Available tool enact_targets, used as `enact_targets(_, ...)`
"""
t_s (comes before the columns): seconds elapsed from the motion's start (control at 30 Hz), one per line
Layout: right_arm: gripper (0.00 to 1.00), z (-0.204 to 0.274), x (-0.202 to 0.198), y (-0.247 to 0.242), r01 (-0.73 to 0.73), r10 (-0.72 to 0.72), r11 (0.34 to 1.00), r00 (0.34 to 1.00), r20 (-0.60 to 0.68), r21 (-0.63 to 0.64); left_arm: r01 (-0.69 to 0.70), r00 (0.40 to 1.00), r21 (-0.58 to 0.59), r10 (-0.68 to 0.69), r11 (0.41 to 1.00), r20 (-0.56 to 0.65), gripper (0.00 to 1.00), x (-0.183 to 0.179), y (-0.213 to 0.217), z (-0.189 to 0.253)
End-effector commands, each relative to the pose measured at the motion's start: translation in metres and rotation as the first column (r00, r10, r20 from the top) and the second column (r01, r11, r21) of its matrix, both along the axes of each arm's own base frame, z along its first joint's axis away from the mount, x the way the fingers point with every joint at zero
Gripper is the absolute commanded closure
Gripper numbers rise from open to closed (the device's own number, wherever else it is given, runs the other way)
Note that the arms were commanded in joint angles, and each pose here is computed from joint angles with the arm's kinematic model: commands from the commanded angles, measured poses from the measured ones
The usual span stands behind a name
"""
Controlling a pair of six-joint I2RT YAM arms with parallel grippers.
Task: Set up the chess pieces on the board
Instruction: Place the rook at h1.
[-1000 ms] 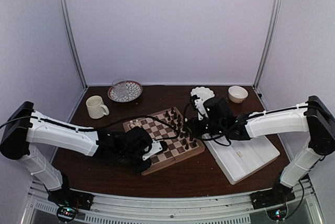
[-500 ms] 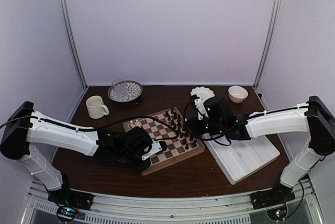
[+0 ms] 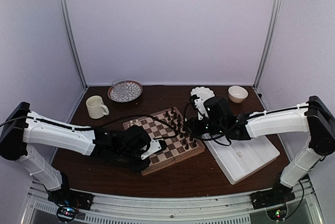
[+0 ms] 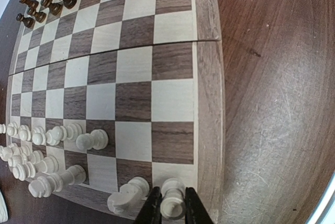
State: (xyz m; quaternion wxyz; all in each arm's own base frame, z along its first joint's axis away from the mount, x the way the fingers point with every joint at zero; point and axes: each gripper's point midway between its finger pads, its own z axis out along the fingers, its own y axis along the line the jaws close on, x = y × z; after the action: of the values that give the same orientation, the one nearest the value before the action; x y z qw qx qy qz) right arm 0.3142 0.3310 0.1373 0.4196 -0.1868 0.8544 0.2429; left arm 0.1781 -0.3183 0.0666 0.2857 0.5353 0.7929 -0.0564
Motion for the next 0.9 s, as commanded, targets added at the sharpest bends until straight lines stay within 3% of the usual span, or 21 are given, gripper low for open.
enact_targets(0.0, 1.0, 0.019, 0.001, 0.003, -0.01, 0.009, 0.999, 0.999, 0.032, 0.035, 0.009, 1.0, -0.025, -0.009, 1.0, -0.003, 0.81, -0.003, -0.003, 0.005)
enact_targets(0.2, 1.0, 0.018, 0.001, 0.003, -0.013, 0.012, 0.999, 1.0, 0.028, 0.033, 0.008, 1.0, -0.023, -0.008, 1.0, -0.001, 0.74, -0.002, -0.003, 0.005)
enact_targets(0.57, 1.0, 0.023, -0.002, 0.007, -0.038, 0.037, 0.998, 0.999, 0.028, 0.046, 0.003, 1.0, -0.045, -0.003, 0.999, 0.005, 0.7, -0.002, -0.003, 0.013)
enact_targets(0.87, 1.0, 0.052, -0.039, 0.043, -0.23, 0.23, 0.973, 0.973, 0.007, 0.027, -0.009, 0.997, -0.192, 0.024, 0.981, 0.074, 0.64, -0.003, 0.006, 0.056)
